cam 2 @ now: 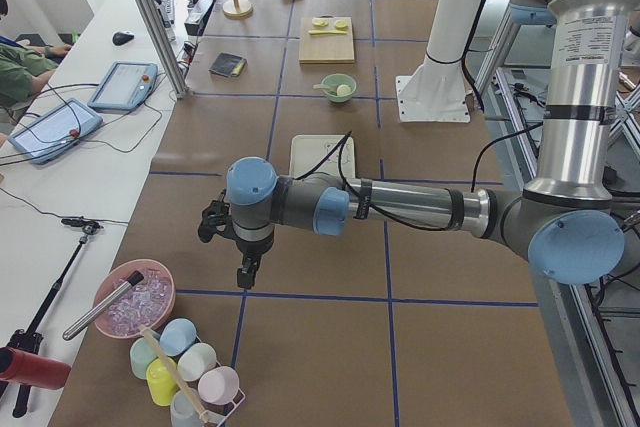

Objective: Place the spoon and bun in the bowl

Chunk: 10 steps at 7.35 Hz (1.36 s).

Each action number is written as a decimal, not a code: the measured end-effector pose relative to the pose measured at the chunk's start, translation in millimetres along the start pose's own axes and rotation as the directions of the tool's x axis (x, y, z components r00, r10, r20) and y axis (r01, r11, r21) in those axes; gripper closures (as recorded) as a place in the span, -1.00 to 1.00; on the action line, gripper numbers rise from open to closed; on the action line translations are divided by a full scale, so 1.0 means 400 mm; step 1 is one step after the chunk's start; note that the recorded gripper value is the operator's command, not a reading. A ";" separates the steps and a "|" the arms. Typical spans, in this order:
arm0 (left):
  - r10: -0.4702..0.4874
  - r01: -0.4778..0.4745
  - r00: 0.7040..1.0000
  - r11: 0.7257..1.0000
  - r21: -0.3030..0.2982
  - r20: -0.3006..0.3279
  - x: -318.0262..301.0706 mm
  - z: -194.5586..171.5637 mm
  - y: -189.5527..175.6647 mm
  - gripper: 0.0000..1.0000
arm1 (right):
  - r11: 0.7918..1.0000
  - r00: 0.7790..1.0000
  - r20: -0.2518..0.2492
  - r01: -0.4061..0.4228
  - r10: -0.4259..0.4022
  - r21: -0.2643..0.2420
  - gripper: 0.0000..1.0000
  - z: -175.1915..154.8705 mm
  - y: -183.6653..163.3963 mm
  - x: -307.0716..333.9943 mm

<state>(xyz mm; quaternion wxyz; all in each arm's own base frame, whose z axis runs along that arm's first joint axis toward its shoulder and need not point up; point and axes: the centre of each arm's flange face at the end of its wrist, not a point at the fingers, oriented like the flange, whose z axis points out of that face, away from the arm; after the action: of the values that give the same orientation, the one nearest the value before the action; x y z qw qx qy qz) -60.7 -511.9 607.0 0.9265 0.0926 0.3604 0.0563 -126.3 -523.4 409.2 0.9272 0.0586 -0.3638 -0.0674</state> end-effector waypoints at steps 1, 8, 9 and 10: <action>-0.003 0.003 1.000 1.000 -0.004 -0.001 -0.003 0.005 0.009 -1.00 | 1.000 1.000 0.011 0.018 -0.018 -0.020 -1.00 0.000 0.013 0.156; -0.013 0.013 1.000 1.000 -0.013 -0.002 -0.010 0.015 0.024 -1.00 | 0.995 0.996 0.062 0.064 -0.060 -0.080 -1.00 0.079 0.193 0.766; -0.014 0.014 1.000 1.000 -0.015 -0.002 -0.012 0.017 0.026 -1.00 | 0.995 0.996 0.054 0.069 -0.065 -0.068 -1.00 0.088 0.197 0.778; -0.016 0.016 1.000 1.000 -0.017 -0.002 -0.015 0.020 0.027 -1.00 | 0.997 0.998 0.046 0.050 -0.047 -0.053 -1.00 0.102 0.201 0.792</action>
<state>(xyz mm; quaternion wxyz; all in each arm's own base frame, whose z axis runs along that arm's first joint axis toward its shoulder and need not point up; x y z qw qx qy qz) -60.1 -503.3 618.9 0.9273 0.0818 0.3615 0.0522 82.5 -499.7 662.6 0.9181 0.0408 -0.3811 -0.1010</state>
